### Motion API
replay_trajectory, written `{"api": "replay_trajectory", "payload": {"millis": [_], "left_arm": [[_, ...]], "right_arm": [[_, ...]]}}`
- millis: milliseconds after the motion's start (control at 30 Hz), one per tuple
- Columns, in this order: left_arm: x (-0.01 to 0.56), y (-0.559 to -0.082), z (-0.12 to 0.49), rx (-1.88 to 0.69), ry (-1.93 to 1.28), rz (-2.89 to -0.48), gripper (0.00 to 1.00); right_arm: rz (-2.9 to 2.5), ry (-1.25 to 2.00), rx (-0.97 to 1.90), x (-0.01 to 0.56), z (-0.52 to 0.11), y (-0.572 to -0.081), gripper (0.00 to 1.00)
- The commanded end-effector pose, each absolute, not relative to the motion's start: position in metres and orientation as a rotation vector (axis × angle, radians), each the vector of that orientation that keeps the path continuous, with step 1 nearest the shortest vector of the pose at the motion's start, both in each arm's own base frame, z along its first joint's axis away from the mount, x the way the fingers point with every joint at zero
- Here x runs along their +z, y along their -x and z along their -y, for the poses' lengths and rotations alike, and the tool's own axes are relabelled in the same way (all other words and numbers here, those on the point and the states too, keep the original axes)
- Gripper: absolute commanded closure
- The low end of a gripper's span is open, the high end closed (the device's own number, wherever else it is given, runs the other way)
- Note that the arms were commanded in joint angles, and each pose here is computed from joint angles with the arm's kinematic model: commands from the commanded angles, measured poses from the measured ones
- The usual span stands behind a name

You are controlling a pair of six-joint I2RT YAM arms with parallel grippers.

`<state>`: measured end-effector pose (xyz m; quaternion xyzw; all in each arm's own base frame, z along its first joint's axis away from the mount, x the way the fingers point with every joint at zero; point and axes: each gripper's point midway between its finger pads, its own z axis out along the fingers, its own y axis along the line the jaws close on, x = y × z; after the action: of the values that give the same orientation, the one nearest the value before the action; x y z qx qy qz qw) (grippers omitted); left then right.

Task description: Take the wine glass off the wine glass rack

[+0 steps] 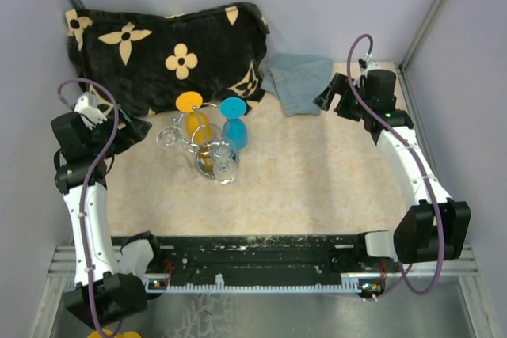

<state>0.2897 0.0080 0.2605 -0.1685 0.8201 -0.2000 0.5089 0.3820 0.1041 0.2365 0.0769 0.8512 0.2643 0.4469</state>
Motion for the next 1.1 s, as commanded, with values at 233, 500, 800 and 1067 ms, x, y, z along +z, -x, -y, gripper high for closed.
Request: {"api": "replay_trajectory", "payload": {"millis": [233,500,800,1067], "left_arm": [[0.307,-0.292,-0.032,-0.396,0.466,-1.927,0.08],[0.307,-0.275,0.014,-0.733,0.480,-1.987,0.11],[0.297,-0.263,0.027,-0.823,0.509,-2.002,0.12],[0.287,-0.259,0.041,-0.964,0.561,-2.017,0.16]], "right_arm": [[-2.113,-0.162,0.634,0.301,-0.101,-0.393,0.13],[-2.127,-0.183,0.666,0.318,-0.104,-0.387,0.13],[-2.105,-0.186,0.683,0.329,-0.106,-0.379,0.13],[-2.102,-0.189,0.706,0.327,-0.108,-0.380,0.13]]}}
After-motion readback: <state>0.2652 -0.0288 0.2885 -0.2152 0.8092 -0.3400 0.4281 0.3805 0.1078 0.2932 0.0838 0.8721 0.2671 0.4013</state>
